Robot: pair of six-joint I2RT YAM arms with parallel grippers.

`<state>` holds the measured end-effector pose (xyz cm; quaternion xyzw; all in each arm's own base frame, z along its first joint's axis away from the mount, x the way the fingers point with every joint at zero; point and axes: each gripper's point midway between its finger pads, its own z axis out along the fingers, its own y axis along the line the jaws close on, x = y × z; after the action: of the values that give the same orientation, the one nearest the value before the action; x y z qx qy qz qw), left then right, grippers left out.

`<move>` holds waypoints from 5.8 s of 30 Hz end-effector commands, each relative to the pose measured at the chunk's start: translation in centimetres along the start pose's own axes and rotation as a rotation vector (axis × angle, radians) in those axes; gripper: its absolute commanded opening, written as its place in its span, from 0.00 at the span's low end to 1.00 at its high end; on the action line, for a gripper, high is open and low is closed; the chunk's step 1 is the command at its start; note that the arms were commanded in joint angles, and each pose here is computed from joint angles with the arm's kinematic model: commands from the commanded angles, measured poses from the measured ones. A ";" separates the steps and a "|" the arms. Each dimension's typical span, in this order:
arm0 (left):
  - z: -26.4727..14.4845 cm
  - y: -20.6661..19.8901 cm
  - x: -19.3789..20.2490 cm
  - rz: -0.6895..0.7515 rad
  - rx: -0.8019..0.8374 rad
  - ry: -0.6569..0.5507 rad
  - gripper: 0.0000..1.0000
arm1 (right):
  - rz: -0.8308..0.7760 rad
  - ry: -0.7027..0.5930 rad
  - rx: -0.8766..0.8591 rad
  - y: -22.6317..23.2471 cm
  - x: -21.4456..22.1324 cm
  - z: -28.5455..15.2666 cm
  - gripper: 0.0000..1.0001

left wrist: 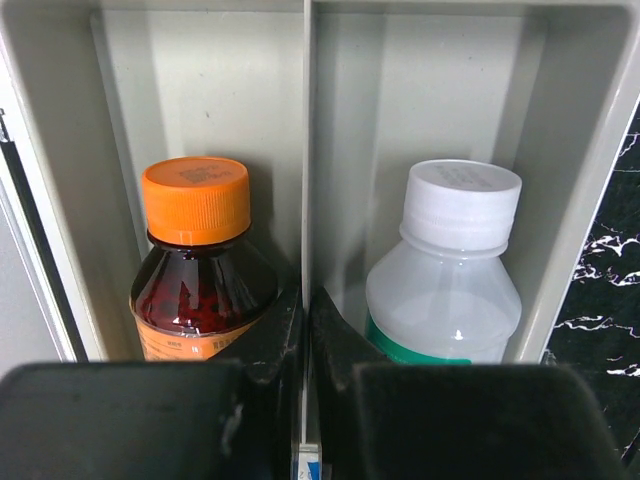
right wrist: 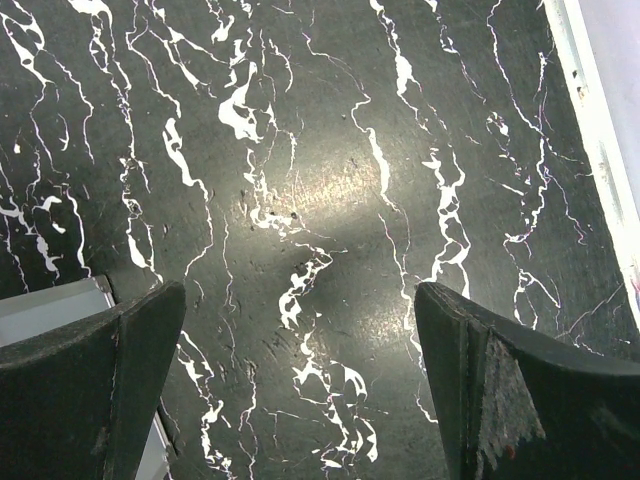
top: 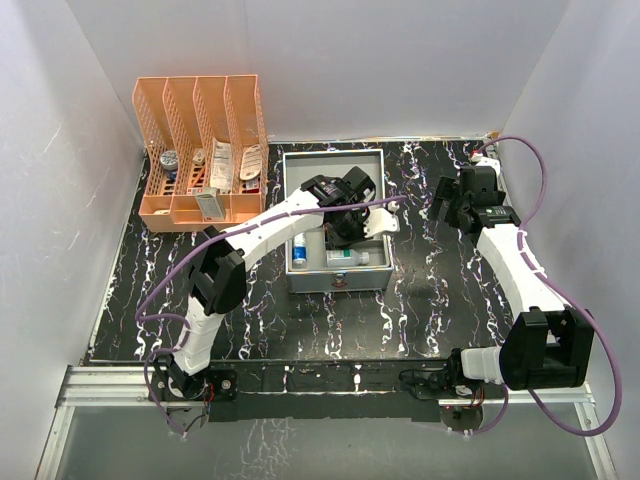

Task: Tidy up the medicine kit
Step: Place the medicine box compartment inside the medicine box, then close the lid of the medicine box.

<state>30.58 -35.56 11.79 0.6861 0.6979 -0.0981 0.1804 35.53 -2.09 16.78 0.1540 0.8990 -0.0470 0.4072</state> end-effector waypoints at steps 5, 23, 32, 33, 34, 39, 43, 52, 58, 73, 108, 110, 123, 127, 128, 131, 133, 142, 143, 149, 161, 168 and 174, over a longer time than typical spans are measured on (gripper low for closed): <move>-0.5 -0.2 -0.7 0.008 -0.003 -0.034 0.00 | 0.023 -0.071 -0.018 0.0 -1.8 -1.0 0.98; 0.1 0.6 -1.8 -0.023 -0.025 -0.067 0.47 | 0.036 -0.068 -0.041 0.5 -1.6 -1.0 0.98; -6.5 2.9 -6.4 -0.130 -0.160 -0.230 0.70 | 0.035 -0.063 -0.054 0.7 -1.4 -0.6 0.98; -7.4 3.4 -7.0 -0.152 -0.184 -0.260 0.70 | 0.036 -0.062 -0.058 0.8 -1.4 -0.6 0.98; -8.5 4.0 -7.6 -0.177 -0.210 -0.295 0.70 | 0.036 -0.063 -0.061 0.9 -1.4 -0.5 0.98; -13.5 8.2 -7.5 -0.332 -0.348 -0.442 0.72 | 0.035 -0.061 -0.072 1.3 -1.7 -0.2 0.98; -17.5 12.5 -5.6 -0.443 -0.452 -0.538 0.74 | 0.029 -0.056 -0.079 1.5 -1.9 0.1 0.98; -24.0 19.0 0.8 -0.803 -0.309 -0.875 0.78 | 0.009 -0.042 -0.079 1.7 -2.3 0.5 0.98; -24.3 18.5 4.1 -0.908 -0.008 -1.036 0.77 | 0.010 -0.029 -0.074 1.7 -2.4 0.5 0.98; -19.6 19.7 6.0 -0.945 0.383 -1.108 0.78 | 0.032 -0.019 -0.055 1.7 -2.3 0.0 0.98; -13.2 24.7 9.1 -1.080 0.318 -1.047 0.77 | 0.039 -0.002 -0.074 2.3 -1.6 0.1 0.98; -13.3 24.4 8.9 -1.080 0.346 -1.047 0.77 | 0.041 -0.004 -0.070 2.2 -1.6 0.0 0.98; -16.2 19.7 6.8 -1.006 0.582 -1.040 0.77 | 0.059 0.006 -0.080 2.4 -0.8 -0.1 0.98; -16.7 18.9 6.1 -0.978 0.603 -1.037 0.77 | 0.060 0.010 -0.085 2.5 -0.5 -0.1 0.98; -17.0 18.8 5.9 -0.967 0.604 -1.038 0.77 | 0.061 0.011 -0.085 2.4 -0.4 -0.1 0.98; -18.1 18.5 5.0 -0.926 0.604 -1.043 0.77 | 0.065 0.011 -0.086 2.4 -0.1 -0.2 0.98; -18.9 18.4 4.3 -0.903 0.597 -1.046 0.76 | 0.066 0.012 -0.085 2.3 0.0 -0.2 0.98; -20.8 17.1 1.0 -0.846 0.568 -1.044 0.76 | 0.068 0.010 -0.091 2.6 0.0 0.1 0.98; -21.0 16.8 0.7 -0.840 0.569 -1.044 0.76 | 0.066 0.011 -0.093 2.6 0.0 0.1 0.98; -22.5 15.9 -0.4 -0.809 0.570 -1.046 0.76 | 0.062 0.011 -0.078 2.4 0.1 0.4 0.98; -24.4 12.3 -0.4 -0.800 0.627 -1.015 0.76 | 0.073 0.015 -0.050 1.8 0.9 0.9 0.98; -24.4 10.5 0.0 -0.817 0.638 -0.990 0.75 | 0.072 0.013 -0.040 1.6 0.9 0.8 0.98; -23.4 9.9 0.4 -0.824 0.569 -0.956 0.76 | 0.074 0.013 -0.037 1.4 1.1 0.6 0.98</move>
<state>39.67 -26.01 32.62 0.2467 0.6896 -0.6473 0.2112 35.12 -0.39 14.18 0.1727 0.9110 -0.0136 0.3742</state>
